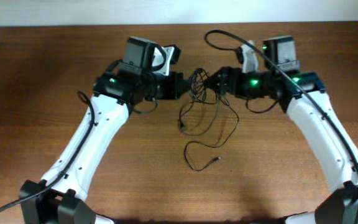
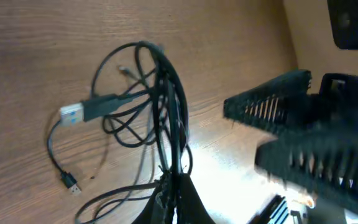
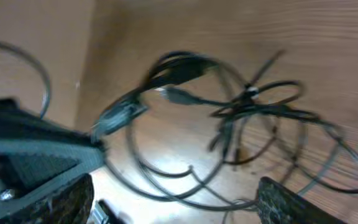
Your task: Untangle cables
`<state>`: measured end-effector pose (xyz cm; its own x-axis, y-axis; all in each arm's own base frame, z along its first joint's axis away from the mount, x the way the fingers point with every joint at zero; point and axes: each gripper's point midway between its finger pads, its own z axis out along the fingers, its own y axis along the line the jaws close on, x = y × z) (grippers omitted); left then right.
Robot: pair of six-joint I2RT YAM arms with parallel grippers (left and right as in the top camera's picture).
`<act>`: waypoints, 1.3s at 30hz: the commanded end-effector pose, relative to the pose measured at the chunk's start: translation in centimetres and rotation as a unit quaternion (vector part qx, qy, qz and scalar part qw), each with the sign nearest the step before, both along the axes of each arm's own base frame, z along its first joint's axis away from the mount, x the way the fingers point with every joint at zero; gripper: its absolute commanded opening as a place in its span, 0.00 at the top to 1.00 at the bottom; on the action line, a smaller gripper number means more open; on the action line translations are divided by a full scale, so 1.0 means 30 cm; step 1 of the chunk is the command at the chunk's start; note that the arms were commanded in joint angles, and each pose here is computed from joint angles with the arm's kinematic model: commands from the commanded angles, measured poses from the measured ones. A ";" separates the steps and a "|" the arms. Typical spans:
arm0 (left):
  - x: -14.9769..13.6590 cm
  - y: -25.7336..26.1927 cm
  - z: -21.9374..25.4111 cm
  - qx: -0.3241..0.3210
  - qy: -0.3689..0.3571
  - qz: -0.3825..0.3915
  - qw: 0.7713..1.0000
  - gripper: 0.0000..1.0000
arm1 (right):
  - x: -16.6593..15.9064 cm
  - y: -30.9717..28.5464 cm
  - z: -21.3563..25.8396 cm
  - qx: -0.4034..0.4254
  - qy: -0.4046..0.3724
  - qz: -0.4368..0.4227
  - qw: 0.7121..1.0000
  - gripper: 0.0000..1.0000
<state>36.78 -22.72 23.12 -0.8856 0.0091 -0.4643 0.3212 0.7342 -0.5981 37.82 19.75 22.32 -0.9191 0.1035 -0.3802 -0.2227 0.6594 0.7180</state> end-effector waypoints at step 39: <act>0.070 0.578 -0.118 0.192 0.039 0.201 0.960 0.92 | -0.166 -0.377 -0.198 -0.229 0.150 -0.126 0.954 0.96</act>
